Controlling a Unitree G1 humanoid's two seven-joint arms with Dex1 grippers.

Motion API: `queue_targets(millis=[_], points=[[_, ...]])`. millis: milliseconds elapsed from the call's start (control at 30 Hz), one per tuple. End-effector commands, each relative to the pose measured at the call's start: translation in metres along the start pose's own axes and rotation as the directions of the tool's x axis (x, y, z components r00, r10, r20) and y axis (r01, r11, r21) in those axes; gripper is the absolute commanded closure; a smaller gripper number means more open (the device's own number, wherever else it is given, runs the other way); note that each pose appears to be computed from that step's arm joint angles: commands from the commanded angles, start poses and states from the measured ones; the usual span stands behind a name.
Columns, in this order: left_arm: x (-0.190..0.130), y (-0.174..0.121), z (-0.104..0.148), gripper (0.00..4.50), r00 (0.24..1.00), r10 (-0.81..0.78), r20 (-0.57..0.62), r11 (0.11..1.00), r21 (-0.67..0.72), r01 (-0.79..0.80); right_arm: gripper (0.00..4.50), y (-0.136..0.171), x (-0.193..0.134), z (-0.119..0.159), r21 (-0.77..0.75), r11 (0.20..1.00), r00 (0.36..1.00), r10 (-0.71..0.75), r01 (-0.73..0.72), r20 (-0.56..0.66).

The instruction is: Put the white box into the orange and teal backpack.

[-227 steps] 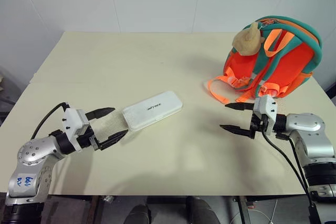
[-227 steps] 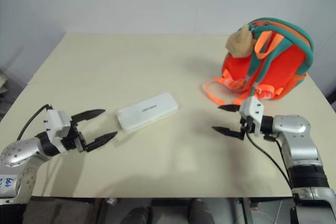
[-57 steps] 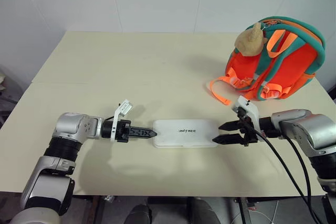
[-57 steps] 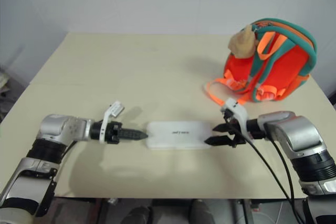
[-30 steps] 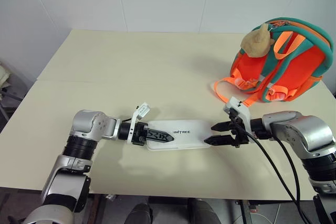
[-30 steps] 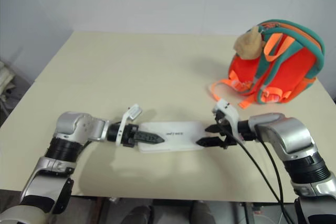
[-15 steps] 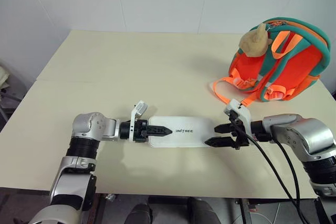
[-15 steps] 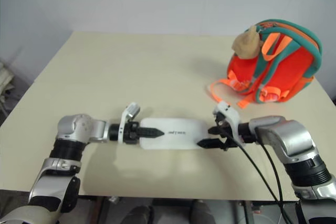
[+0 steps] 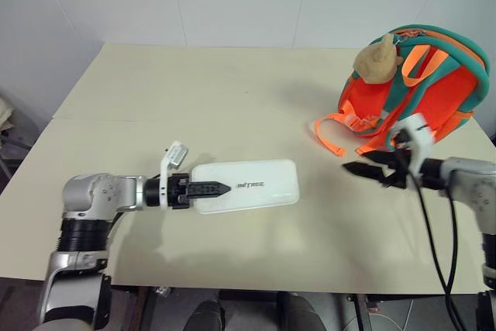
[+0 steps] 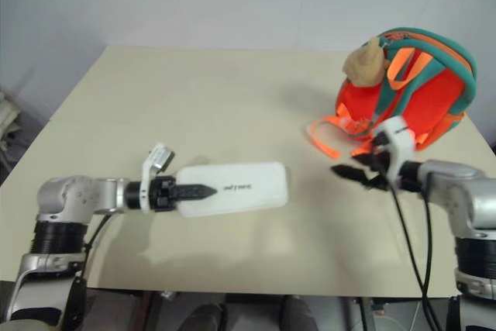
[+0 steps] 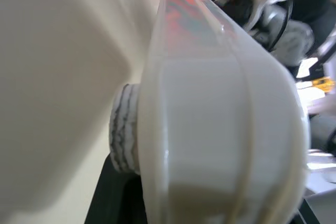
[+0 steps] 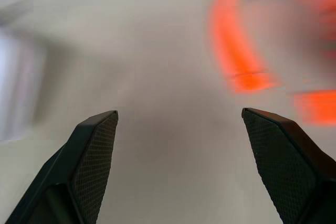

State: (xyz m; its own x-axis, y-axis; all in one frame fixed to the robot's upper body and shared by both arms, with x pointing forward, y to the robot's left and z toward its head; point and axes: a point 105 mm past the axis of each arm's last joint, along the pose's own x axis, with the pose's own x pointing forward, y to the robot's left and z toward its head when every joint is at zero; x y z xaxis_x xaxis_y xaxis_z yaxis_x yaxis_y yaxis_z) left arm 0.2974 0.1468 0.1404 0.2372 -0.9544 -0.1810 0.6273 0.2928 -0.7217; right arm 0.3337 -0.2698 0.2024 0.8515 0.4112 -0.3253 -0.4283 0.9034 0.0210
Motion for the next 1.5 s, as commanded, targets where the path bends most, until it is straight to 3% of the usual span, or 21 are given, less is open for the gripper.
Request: queue_targets(millis=[33,200,500,733,967,1067,1400,1500], points=[[-0.005,-0.003,0.000,3.24,1.000,0.002,-0.005,0.997,0.083,-0.002,0.00,-0.020,-0.026,0.026,-0.044,0.991,0.988,-0.120,0.125,0.099],[-0.008,0.002,-0.010,3.24,0.999,0.028,-0.028,0.995,0.092,-0.026,0.00,-0.050,-0.039,0.037,-0.068,0.963,0.958,-0.251,0.262,0.140],[-0.005,-0.002,-0.012,3.24,1.000,0.008,-0.021,0.995,0.103,-0.006,0.00,-0.071,-0.001,0.071,-0.054,0.956,0.929,-0.266,0.289,0.257],[-0.013,-0.002,-0.014,3.24,0.999,0.033,0.018,0.994,0.101,-0.034,0.00,-0.049,0.039,0.085,-0.015,0.990,0.948,-0.129,0.140,0.292],[-0.016,-0.001,-0.017,3.24,0.998,0.046,0.047,0.994,0.100,-0.050,0.00,-0.041,0.074,0.086,-0.004,0.994,0.938,-0.104,0.111,0.330],[-0.015,0.000,-0.016,3.24,0.997,0.050,0.056,0.993,0.107,-0.055,0.59,-0.035,0.085,0.082,-0.005,0.997,0.936,-0.076,0.083,0.345],[-0.025,0.006,-0.008,3.24,0.990,0.089,0.109,0.985,0.136,-0.104,3.82,-0.014,0.103,0.076,-0.018,1.000,0.931,0.031,-0.026,0.363],[-0.031,0.011,-0.005,3.24,0.984,0.116,0.133,0.980,0.146,-0.135,3.95,0.005,0.104,0.082,-0.024,0.986,0.911,0.159,-0.163,0.381]])
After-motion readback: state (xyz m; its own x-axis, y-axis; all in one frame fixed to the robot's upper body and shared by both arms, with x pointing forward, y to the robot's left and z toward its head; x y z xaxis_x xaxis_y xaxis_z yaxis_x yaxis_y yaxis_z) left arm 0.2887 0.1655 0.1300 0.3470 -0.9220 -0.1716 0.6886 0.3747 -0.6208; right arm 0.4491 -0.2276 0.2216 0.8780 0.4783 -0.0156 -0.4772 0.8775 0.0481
